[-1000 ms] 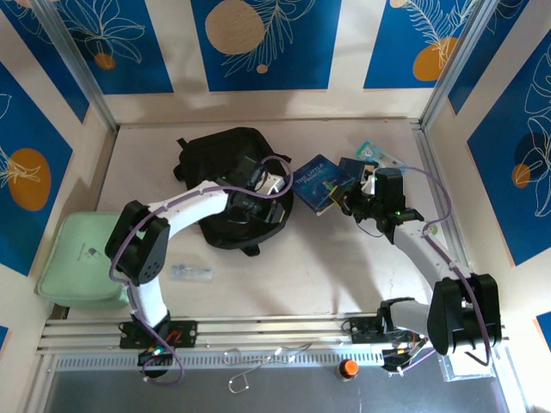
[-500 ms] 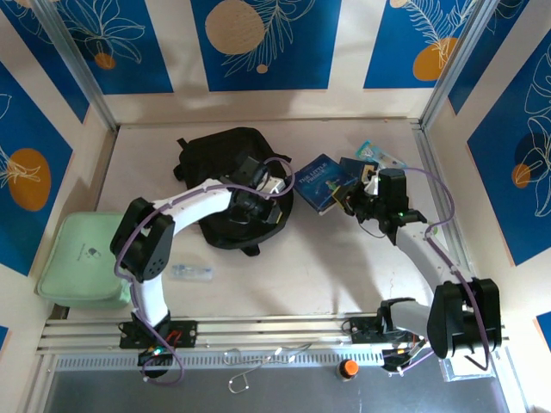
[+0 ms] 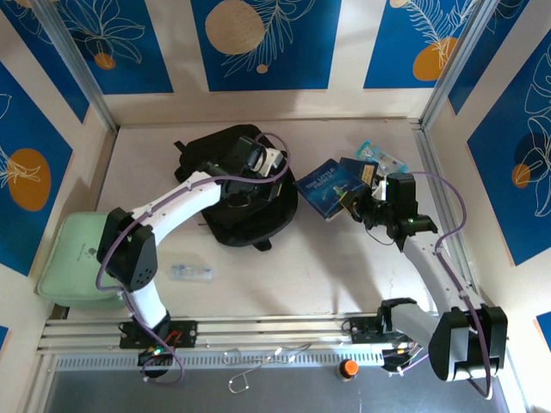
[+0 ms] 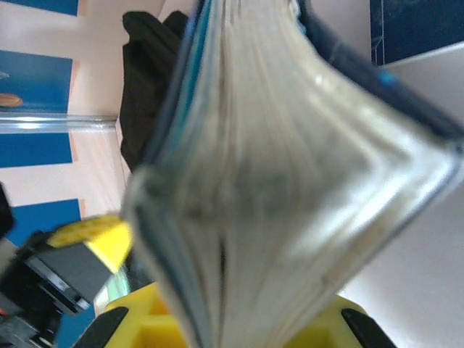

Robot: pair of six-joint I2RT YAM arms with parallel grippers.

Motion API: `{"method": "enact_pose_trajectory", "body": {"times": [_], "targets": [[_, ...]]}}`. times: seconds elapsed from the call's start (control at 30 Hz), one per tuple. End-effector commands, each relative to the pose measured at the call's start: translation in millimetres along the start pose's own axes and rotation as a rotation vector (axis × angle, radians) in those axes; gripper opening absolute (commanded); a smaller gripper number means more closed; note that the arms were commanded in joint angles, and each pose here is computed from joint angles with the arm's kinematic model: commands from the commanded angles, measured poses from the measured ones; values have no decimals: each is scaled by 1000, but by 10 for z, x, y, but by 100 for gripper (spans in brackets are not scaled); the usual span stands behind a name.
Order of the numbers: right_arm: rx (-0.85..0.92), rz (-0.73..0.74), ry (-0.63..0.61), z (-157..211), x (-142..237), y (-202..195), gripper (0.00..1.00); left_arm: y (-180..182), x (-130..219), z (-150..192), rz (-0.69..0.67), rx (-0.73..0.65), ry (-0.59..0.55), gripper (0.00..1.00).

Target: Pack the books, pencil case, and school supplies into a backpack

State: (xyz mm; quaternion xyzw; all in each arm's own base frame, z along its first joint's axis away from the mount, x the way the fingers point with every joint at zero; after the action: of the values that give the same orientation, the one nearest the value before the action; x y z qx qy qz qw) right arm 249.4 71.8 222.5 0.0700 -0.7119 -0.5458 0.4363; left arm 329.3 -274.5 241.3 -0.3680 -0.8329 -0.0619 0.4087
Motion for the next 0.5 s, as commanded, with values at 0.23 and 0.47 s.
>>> {"method": "enact_pose_trajectory", "body": {"times": [0.23, 0.47], "targets": [[41, -67, 139, 385, -62, 205, 2, -46, 19, -449, 27, 15, -146, 0], [29, -76, 216, 550, -317, 261, 2, -119, 146, -537, 73, -8, -191, 0]]}}
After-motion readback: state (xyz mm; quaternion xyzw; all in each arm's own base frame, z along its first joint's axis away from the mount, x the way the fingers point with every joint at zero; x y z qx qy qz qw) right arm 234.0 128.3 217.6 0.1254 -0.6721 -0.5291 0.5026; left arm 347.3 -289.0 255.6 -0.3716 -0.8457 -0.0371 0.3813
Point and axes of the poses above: each hand's point on the last joint's axis, 136 mm out from that joint toward the fingers, its own x axis back along the fingers, its own y axis along the line the jaws close on, z = x × y, the point moved 8 cm from there along x, back along the fingers, and after that the axes turned 11 degrees about -x, right-handed, at the moved point
